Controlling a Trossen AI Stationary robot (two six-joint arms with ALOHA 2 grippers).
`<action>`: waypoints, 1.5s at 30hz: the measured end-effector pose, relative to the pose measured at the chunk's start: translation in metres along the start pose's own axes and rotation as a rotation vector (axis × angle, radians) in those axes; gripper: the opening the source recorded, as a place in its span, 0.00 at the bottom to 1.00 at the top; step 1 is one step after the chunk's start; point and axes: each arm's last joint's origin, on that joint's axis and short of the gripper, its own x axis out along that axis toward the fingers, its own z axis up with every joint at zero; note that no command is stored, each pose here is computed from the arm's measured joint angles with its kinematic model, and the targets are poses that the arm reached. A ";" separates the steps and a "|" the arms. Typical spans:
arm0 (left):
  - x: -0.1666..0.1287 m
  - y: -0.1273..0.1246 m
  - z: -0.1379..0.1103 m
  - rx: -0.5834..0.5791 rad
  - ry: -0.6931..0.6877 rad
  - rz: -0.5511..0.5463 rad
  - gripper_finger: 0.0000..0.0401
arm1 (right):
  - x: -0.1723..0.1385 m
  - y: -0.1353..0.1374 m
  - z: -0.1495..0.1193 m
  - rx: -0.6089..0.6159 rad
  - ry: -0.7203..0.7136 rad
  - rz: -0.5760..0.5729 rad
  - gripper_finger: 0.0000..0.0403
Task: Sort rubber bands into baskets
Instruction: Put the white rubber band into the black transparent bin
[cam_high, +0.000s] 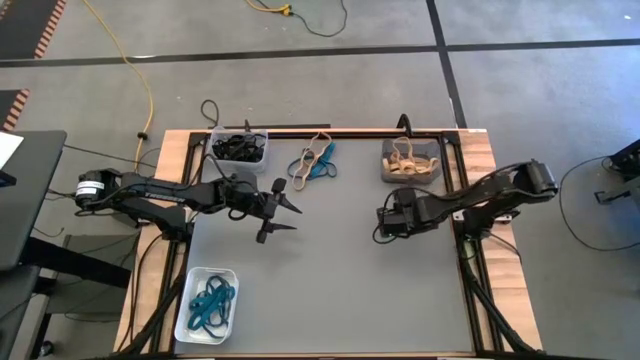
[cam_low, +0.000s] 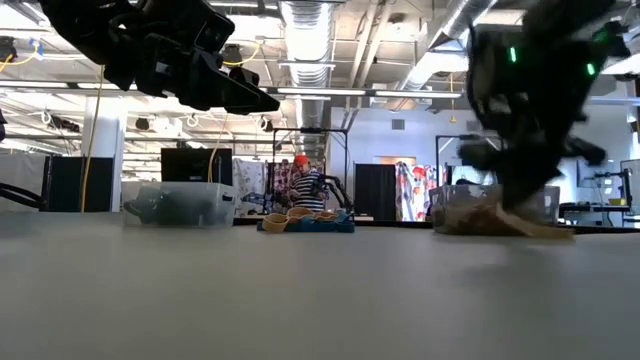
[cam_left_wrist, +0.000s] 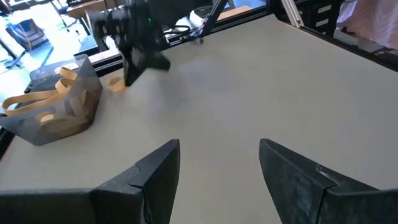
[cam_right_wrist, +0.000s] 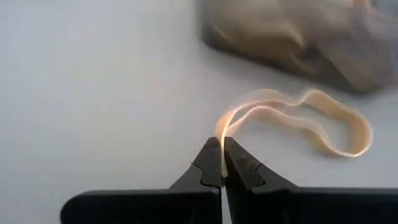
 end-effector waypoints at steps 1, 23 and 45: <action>0.000 0.000 0.000 0.001 0.000 0.000 0.52 | -0.009 0.004 0.005 -0.013 -0.021 0.030 0.06; 0.000 0.000 -0.001 0.000 0.009 -0.003 0.52 | -0.068 -0.028 0.123 -0.137 -0.257 -0.045 0.06; 0.000 0.001 -0.004 -0.001 0.058 0.052 0.52 | -0.028 -0.052 0.116 -0.139 -0.065 -0.167 0.56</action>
